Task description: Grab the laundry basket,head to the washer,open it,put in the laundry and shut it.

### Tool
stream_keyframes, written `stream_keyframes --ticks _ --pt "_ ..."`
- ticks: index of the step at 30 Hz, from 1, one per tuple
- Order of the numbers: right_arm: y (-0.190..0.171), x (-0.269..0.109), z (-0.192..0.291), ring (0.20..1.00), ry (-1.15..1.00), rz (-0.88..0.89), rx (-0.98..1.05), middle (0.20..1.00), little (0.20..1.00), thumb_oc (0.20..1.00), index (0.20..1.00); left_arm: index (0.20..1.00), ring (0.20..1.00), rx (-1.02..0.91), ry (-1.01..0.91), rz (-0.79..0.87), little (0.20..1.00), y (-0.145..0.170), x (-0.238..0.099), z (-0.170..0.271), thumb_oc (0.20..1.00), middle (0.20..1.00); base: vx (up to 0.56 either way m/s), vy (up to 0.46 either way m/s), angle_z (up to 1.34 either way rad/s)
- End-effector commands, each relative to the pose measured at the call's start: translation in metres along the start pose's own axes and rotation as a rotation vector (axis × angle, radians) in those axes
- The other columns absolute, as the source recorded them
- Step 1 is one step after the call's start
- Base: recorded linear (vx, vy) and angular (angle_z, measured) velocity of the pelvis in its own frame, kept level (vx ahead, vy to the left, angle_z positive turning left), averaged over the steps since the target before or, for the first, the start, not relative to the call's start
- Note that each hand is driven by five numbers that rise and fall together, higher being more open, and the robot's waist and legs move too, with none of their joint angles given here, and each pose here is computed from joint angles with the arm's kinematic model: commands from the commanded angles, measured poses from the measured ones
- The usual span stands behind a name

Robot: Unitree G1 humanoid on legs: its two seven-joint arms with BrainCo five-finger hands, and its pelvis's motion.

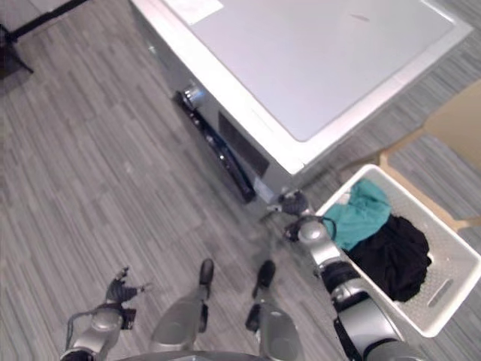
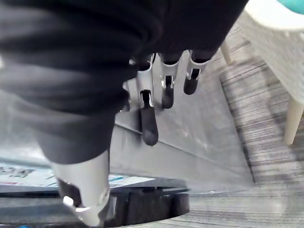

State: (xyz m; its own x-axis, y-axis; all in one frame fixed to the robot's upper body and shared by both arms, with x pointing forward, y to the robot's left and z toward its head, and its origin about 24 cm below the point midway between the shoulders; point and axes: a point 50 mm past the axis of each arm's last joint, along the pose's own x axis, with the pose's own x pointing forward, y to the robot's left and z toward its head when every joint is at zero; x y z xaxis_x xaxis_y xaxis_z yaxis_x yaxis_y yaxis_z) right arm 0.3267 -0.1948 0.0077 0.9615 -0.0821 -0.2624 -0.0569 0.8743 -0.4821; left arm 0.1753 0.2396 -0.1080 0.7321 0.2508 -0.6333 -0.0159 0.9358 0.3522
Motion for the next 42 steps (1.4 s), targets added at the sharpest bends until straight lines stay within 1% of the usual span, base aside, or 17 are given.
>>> stream_keyframes --ticks 1,4,5,7,12,17,19,21,22,23,24,25,26,30,35,40,42 --pt "0.043 -0.005 0.030 1.000 -0.131 0.139 0.029 1.000 1.000 1.000 1.000 1.000 1.000 0.044 -0.009 0.058 1.000 0.021 0.002 0.001 1.000 1.000 0.01 0.067 0.02" --pt "0.063 -0.025 -0.001 1.000 -0.057 0.238 0.019 1.000 1.000 1.000 1.000 1.000 1.000 0.067 0.014 0.051 1.000 0.019 0.002 -0.002 1.000 1.000 0.02 0.068 0.01" --pt "0.063 -0.025 -0.001 1.000 -0.057 0.239 0.019 1.000 1.000 1.000 1.000 1.000 1.000 0.067 0.014 0.051 1.000 0.019 0.002 -0.002 1.000 1.000 0.01 0.066 0.05" --pt "0.080 -0.042 -0.017 1.000 -0.027 0.335 0.006 1.000 1.000 1.000 1.000 1.000 1.000 0.073 0.027 0.053 1.000 0.018 0.003 -0.003 1.000 1.000 0.00 0.095 0.10" --pt "0.099 -0.056 -0.008 1.000 -0.080 0.407 0.089 1.000 1.000 1.000 1.000 1.000 1.000 0.062 0.040 0.061 1.000 0.016 0.003 -0.005 1.000 1.000 0.00 0.096 -0.01" --pt "0.087 -0.052 0.037 1.000 -0.271 0.320 0.197 1.000 1.000 1.000 1.000 1.000 1.000 0.029 0.035 0.083 1.000 0.015 0.000 -0.008 1.000 1.000 -0.02 0.074 -0.08" --pt "0.084 -0.050 0.045 1.000 -0.300 0.293 0.207 1.000 1.000 1.000 1.000 1.000 1.000 0.026 0.033 0.086 1.000 0.015 -0.001 -0.008 1.000 1.000 -0.02 0.045 0.00" --pt "0.071 -0.043 0.064 1.000 -0.370 0.204 0.214 1.000 1.000 1.000 1.000 1.000 1.000 0.022 0.031 0.095 1.000 0.015 -0.002 -0.009 1.000 1.000 -0.03 0.039 0.01" --pt "0.058 -0.038 0.082 1.000 -0.436 0.112 0.207 1.000 1.000 1.000 1.000 1.000 1.000 0.017 0.025 0.102 1.000 0.015 -0.002 -0.008 1.000 1.000 -0.03 0.024 0.05" --pt "0.051 -0.035 0.088 1.000 -0.452 0.063 0.199 1.000 1.000 1.000 1.000 1.000 1.000 0.016 0.019 0.110 1.000 0.015 -0.002 -0.007 1.000 1.000 -0.02 0.013 0.10" --pt "0.051 -0.035 0.088 1.000 -0.452 0.063 0.200 1.000 1.000 1.000 1.000 1.000 1.000 0.016 0.019 0.111 1.000 0.015 -0.002 -0.007 1.000 1.000 -0.01 0.001 0.14" --pt "0.044 -0.033 0.097 1.000 -0.482 0.005 0.203 1.000 1.000 1.000 1.000 1.000 1.000 0.012 0.016 0.117 1.000 0.015 -0.001 -0.006 1.000 1.000 -0.01 0.001 0.15" --pt "0.042 -0.032 0.099 1.000 -0.487 -0.011 0.206 1.000 1.000 1.000 1.000 1.000 1.000 0.015 0.015 0.120 1.000 0.015 -0.001 -0.006 1.000 1.000 0.00 -0.006 0.12" --pt "0.051 -0.030 0.105 1.000 -0.482 0.013 0.223 1.000 1.000 1.000 1.000 1.000 1.000 0.026 0.003 0.108 1.000 0.012 0.000 -0.003 1.000 1.000 -0.01 -0.004 0.13" --pt "0.065 -0.020 0.112 1.000 -0.444 0.045 0.231 1.000 1.000 1.000 1.000 1.000 1.000 0.010 -0.064 0.078 1.000 0.006 0.004 0.016 1.000 1.000 -0.04 0.007 0.03" --pt "0.061 -0.005 0.122 1.000 -0.409 0.053 0.209 1.000 1.000 1.000 1.000 1.000 1.000 -0.011 -0.120 0.065 1.000 0.009 0.008 0.033 1.000 1.000 -0.01 -0.009 0.03" --pt "0.069 -0.006 0.130 1.000 -0.426 0.124 0.207 1.000 1.000 1.000 1.000 1.000 1.000 -0.008 -0.123 0.062 1.000 0.011 0.010 0.036 1.000 1.000 0.02 -0.049 0.19"
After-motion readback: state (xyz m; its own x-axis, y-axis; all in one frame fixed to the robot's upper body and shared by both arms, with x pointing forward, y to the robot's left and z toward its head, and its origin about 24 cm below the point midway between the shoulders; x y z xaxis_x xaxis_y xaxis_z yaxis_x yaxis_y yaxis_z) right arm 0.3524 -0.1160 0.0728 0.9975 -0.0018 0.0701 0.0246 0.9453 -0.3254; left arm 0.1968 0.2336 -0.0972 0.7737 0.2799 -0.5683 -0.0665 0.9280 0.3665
